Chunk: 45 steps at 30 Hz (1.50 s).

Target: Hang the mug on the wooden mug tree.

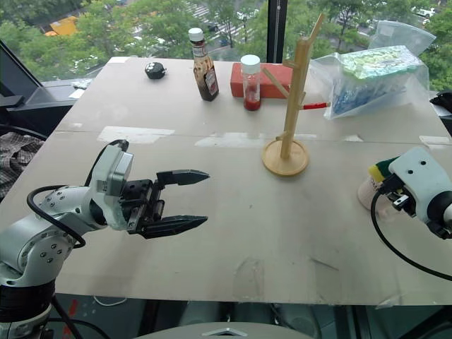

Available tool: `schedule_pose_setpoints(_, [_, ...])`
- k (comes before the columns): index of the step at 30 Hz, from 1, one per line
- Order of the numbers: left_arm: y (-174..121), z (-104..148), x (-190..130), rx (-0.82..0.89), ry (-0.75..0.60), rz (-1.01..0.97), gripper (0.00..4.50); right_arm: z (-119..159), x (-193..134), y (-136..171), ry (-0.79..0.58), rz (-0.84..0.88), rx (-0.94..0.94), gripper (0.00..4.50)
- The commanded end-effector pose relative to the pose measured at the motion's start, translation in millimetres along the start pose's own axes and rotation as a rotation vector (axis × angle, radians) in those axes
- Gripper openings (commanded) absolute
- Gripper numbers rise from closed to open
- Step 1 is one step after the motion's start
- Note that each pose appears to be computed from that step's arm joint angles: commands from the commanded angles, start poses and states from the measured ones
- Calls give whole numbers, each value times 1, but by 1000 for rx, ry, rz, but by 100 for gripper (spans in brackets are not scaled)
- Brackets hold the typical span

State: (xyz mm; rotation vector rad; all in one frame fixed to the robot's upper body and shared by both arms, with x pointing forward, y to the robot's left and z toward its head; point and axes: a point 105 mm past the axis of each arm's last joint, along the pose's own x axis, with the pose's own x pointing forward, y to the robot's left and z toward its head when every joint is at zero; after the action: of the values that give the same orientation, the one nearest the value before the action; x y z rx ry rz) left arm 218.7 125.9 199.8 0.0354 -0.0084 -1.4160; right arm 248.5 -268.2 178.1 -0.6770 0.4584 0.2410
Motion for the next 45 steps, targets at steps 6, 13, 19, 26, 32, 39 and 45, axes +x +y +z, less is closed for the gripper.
schedule_pose_setpoints(6, [-1,4,-1,35,-17,-17,450,35,-26,-15,-166,11,124,1])
schedule_pose_setpoints(13, [2,4,7,38,-35,-69,450,33,-62,-70,-237,-134,267,1])
schedule_pose_setpoints(19, [11,8,14,107,-74,-53,450,-22,-53,-121,-117,-385,262,1])
schedule_pose_setpoints(26, [17,9,23,109,-103,-66,450,-113,23,-108,56,-315,343,1])
schedule_pose_setpoints(32, [19,10,30,110,-113,-78,450,-139,54,-90,108,-210,313,158])
schedule_pose_setpoints(39, [20,13,32,82,-116,-92,450,-89,-27,-97,-60,-136,352,224])
schedule_pose_setpoints(45, [21,10,34,55,-111,-136,450,-84,-65,-31,13,-109,429,224])
